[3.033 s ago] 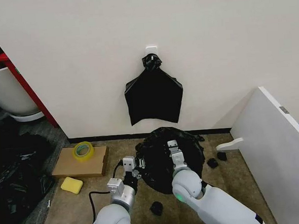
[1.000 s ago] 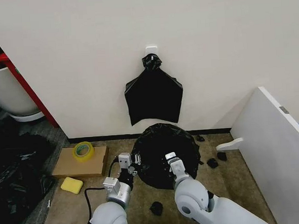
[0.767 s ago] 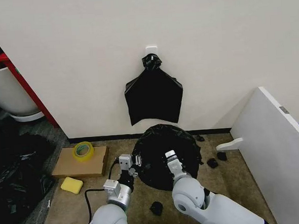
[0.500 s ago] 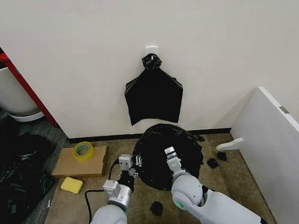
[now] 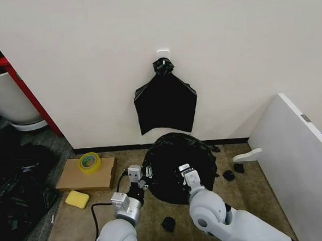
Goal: Place the garbage bag over the trash bin.
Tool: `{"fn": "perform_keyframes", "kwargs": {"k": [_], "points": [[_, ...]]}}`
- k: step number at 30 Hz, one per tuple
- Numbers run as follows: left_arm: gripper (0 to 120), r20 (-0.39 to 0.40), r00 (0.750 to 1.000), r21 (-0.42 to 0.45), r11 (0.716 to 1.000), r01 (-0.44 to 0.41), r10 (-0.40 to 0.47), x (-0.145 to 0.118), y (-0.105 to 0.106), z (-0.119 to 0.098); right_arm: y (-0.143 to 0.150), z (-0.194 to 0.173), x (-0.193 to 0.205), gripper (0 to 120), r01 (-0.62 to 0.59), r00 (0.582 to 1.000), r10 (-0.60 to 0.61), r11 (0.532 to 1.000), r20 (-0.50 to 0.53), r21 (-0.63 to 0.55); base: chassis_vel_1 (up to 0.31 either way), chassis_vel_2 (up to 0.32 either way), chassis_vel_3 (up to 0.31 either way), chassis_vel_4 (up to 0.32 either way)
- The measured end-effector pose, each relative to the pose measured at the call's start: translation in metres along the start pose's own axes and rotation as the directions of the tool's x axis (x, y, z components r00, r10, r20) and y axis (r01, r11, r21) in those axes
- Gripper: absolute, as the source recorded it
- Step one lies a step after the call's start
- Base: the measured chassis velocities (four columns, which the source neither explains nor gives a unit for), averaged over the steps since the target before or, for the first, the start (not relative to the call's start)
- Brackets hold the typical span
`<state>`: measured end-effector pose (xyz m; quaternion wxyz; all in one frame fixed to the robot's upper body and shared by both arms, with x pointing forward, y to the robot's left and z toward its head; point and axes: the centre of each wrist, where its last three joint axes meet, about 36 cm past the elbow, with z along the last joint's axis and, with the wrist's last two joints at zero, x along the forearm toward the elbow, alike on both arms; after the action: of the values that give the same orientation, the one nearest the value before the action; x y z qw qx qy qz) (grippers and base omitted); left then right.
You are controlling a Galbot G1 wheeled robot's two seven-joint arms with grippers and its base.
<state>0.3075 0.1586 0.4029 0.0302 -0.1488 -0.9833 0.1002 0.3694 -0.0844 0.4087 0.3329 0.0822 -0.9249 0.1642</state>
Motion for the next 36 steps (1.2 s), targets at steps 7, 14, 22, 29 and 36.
{"fn": "perform_keyframes", "kwargs": {"k": [7,14,22,29,36], "points": [[0,0.006,1.000,0.006,1.000,-0.004,0.004,0.003,-0.002,-0.004,0.003,-0.004,-0.023,0,-0.065,0.994,0.059,0.996,0.095,0.062,0.000,0.000,0.000,0.000],[0,0.006,1.000,0.004,1.000,0.000,0.000,0.002,-0.001,-0.002,-0.003,-0.002,-0.020,0,-0.071,0.967,0.055,0.996,0.250,0.055,0.000,0.000,0.000,0.000],[0,0.018,1.000,0.003,1.000,0.021,-0.021,-0.006,0.008,-0.003,-0.004,0.004,0.027,0,0.080,0.967,-0.067,0.996,0.246,-0.045,0.000,0.000,0.000,0.000],[0,0.021,1.000,0.000,1.000,0.021,-0.021,-0.006,0.009,-0.005,0.005,-0.008,0.025,0,0.075,0.994,-0.071,0.996,0.078,-0.040,0.000,0.000,0.000,0.000],[0,0.026,0.999,0.005,1.000,0.021,-0.021,-0.002,0.008,-0.008,0.010,-0.011,-0.009,0,-0.023,0.998,0.022,0.999,0.057,0.027,0.000,0.000,0.000,0.000]]}}
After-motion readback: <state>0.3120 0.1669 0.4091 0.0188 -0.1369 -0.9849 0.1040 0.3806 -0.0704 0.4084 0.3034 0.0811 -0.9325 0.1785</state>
